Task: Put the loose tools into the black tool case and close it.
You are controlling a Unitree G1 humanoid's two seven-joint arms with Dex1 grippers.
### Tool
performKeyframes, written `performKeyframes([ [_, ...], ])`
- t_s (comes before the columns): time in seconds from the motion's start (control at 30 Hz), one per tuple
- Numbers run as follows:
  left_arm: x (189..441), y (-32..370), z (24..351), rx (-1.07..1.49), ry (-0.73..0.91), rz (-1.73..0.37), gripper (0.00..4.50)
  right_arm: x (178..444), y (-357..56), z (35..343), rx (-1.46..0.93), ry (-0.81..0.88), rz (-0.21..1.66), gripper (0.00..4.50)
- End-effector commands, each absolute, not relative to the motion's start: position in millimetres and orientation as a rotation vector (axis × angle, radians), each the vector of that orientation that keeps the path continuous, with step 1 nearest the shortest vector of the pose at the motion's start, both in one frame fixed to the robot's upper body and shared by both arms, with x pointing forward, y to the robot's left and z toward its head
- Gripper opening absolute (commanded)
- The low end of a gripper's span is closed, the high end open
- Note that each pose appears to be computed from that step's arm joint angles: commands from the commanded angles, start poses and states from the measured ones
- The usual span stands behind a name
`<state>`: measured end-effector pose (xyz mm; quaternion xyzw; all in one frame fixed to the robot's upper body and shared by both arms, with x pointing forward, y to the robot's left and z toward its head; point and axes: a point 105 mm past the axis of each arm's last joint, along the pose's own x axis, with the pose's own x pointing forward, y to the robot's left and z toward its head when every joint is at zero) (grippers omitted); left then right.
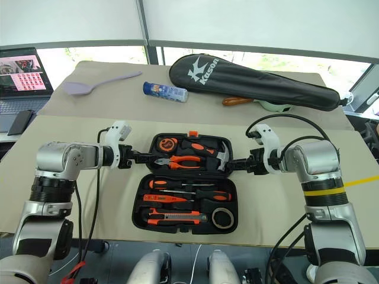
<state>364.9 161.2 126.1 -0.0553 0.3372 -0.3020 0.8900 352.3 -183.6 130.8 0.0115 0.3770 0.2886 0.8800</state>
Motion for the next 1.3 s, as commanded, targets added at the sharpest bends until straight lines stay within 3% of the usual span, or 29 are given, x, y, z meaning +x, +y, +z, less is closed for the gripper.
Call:
performKeyframes([
  [0.03, 364.9, 157.6, 127.1, -0.095, 0.701, -0.64, 3.28, 354.1, -178.1, 130.3, 0.015, 0.794, 0.603, 3.66],
  [0.13, 363.4, 154.7, 125.1, -0.108, 0.707, -0.655, 2.0, 359.4, -183.8, 120.2, 0.012, 0.824, 0.532, 2.73],
  [0.33, 364.5, 151.4, 127.6, -0.157, 0.684, -0.665, 0.04, 357.1, -181.7, 110.9, 0.003, 0.882, 0.532, 0.77],
  [0.43, 366.5, 148.3, 133.6, -0.184, 0.626, -0.683, 0.0, 362.3, -174.9, 116.2, 0.017, 0.847, 0.551, 0.04],
  [0.6, 382.4, 152.6, 161.4, -0.191, 0.322, -0.668, 0.0, 381.8, -143.9, 165.3, 0.09, 0.492, 0.731, 0.04],
  [0.73, 377.3, 160.1, 187.0, -0.126, 0.005, -0.704, 0.0, 379.7, -141.0, 185.0, -0.091, 0.241, 0.807, 0.04],
  [0.87, 361.4, 171.5, 183.0, -0.041, -0.118, -0.714, 0.0, 362.1, -144.4, 175.8, -0.547, -0.013, 0.881, 0.04],
  [1.1, 327.3, 189.5, 160.8, 0.289, -0.325, -0.69, 0.0, 329.3, -151.0, 150.7, -0.849, -0.303, 0.893, 0.04],
  [1.17, 325.2, 198.8, 152.1, 0.339, -0.346, -0.622, 0.0, 315.1, -149.4, 136.3, -1.065, -0.399, 0.936, 0.04],
  [1.27, 304.9, 194.7, 126.6, 0.457, -0.314, -0.707, 0.0, 309.5, -161.0, 128.4, -1.097, -0.456, 0.869, 0.04],
  [1.3, 295.5, 193.7, 119.4, 0.493, -0.306, -0.74, 0.74, 308.1, -166.0, 127.2, -1.079, -0.459, 0.841, 0.0],
])
